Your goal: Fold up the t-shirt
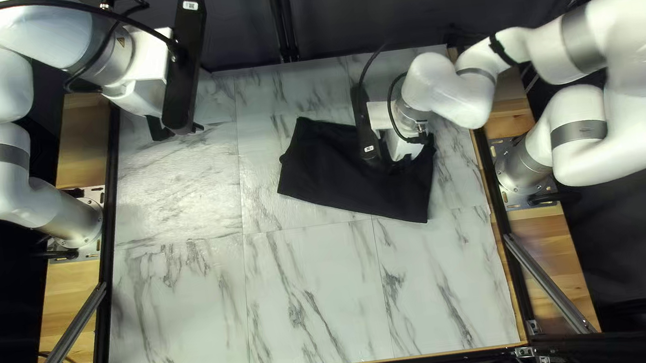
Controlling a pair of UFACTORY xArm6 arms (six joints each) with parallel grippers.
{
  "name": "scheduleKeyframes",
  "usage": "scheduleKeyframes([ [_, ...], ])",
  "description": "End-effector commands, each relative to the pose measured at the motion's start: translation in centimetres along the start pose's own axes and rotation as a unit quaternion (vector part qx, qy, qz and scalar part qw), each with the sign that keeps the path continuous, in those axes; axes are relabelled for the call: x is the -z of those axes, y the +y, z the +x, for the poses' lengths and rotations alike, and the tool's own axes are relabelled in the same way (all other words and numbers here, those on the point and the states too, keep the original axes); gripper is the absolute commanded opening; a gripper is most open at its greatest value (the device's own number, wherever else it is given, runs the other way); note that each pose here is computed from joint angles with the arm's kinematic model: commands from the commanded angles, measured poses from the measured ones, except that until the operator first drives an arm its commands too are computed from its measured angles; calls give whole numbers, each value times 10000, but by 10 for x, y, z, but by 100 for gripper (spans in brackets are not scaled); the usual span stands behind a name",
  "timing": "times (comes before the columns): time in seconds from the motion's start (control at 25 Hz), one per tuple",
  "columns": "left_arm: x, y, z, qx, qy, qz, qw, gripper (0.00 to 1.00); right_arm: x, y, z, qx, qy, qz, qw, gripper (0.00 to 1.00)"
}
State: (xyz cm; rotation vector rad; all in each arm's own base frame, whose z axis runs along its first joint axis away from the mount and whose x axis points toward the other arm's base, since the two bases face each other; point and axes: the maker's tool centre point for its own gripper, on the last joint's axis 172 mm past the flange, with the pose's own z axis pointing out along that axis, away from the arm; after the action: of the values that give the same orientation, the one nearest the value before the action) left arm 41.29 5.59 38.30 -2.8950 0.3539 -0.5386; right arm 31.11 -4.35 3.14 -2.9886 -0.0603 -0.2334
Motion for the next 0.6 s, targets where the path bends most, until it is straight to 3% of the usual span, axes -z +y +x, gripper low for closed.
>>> scheduleKeyframes([
  [0.04, 0, 0, 0, 0, 0, 0, 10000, 100, 15, -11, 1, -21, 24, -9, 10000, 100],
  [0.32, 0, 0, 0, 0, 0, 0, 10000, 100, 47, -30, 16, 57, 55, -247, 9997, 100],
  [0.6, 0, 0, 0, 0, 0, 0, 10000, 100, 9, -25, 7, 33, -5, -125, 9999, 100],
])
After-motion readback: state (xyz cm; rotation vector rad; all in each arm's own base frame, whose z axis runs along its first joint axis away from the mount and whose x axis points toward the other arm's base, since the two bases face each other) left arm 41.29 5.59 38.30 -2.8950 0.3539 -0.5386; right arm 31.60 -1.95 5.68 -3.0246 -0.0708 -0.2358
